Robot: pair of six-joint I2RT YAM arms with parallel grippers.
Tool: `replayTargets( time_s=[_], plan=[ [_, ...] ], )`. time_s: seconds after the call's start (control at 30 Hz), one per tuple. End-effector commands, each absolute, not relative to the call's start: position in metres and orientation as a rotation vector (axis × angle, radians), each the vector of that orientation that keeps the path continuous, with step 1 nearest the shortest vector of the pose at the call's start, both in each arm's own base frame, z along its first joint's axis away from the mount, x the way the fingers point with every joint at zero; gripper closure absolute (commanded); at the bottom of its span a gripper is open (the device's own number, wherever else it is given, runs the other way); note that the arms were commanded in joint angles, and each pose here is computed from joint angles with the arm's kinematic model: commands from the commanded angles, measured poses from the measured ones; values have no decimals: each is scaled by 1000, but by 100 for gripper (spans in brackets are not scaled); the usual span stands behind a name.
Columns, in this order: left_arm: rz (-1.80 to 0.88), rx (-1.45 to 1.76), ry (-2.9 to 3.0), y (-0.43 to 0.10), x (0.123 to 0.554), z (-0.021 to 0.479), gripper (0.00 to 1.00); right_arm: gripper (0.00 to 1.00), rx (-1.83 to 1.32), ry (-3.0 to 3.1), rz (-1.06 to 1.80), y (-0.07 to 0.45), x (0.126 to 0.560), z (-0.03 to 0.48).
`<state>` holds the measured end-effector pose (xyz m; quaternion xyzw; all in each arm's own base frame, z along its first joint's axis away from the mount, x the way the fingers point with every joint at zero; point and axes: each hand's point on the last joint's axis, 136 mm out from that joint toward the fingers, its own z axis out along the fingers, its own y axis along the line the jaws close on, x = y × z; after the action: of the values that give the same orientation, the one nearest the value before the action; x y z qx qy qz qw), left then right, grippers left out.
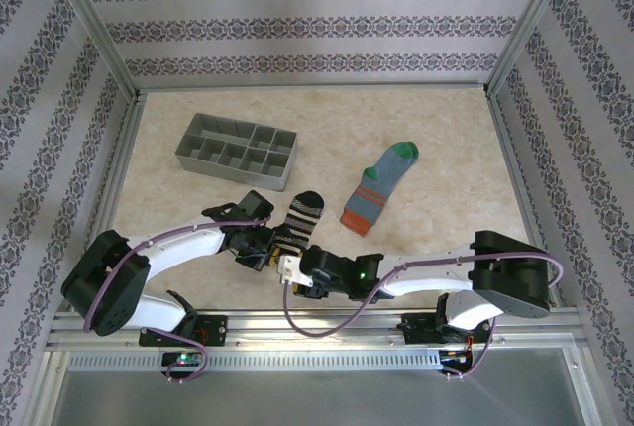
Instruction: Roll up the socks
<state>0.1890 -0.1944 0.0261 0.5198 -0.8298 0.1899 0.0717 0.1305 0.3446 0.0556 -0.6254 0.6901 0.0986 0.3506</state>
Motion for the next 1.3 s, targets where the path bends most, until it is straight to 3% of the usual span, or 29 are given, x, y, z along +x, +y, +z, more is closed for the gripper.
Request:
replayTargets(
  time_s=[0.0, 0.17, 0.33, 0.5, 0.63, 0.77, 0.9, 1.0, 1.17, 1.27],
  plan=[
    [276, 1587, -2440, -171, 152, 8, 100, 44, -1542, 1712, 44, 353, 159, 67],
    [270, 1594, -2433, -169, 150, 6, 100, 46, -1600, 1652, -25, 367, 163, 61],
    [290, 1600, -2433, -170, 152, 6, 100, 54, -1628, 1692, -24, 371, 167, 46],
    [326, 1605, -2436, -172, 155, 6, 100, 84, -1609, 1817, 6, 366, 176, 29],
    [392, 1621, -2456, -171, 162, 12, 100, 97, -1606, 2021, 58, 347, 175, 6],
    [491, 1648, -2454, -171, 168, 17, 87, 100, -1608, 2183, 168, 327, 161, -14],
    [589, 1662, -2461, -169, 175, 25, 59, 100, -1569, 2346, 354, 314, 151, -26],
    [653, 1674, -2486, -164, 182, 34, 45, 100, -1545, 2453, 490, 308, 145, -33],
    [797, 1673, -2548, -160, 196, 46, 36, 100, -1478, 2578, 610, 300, 147, -37],
    [931, 1620, -2601, -165, 206, 55, 35, 100, -1422, 2647, 704, 300, 150, -36]
  ],
)
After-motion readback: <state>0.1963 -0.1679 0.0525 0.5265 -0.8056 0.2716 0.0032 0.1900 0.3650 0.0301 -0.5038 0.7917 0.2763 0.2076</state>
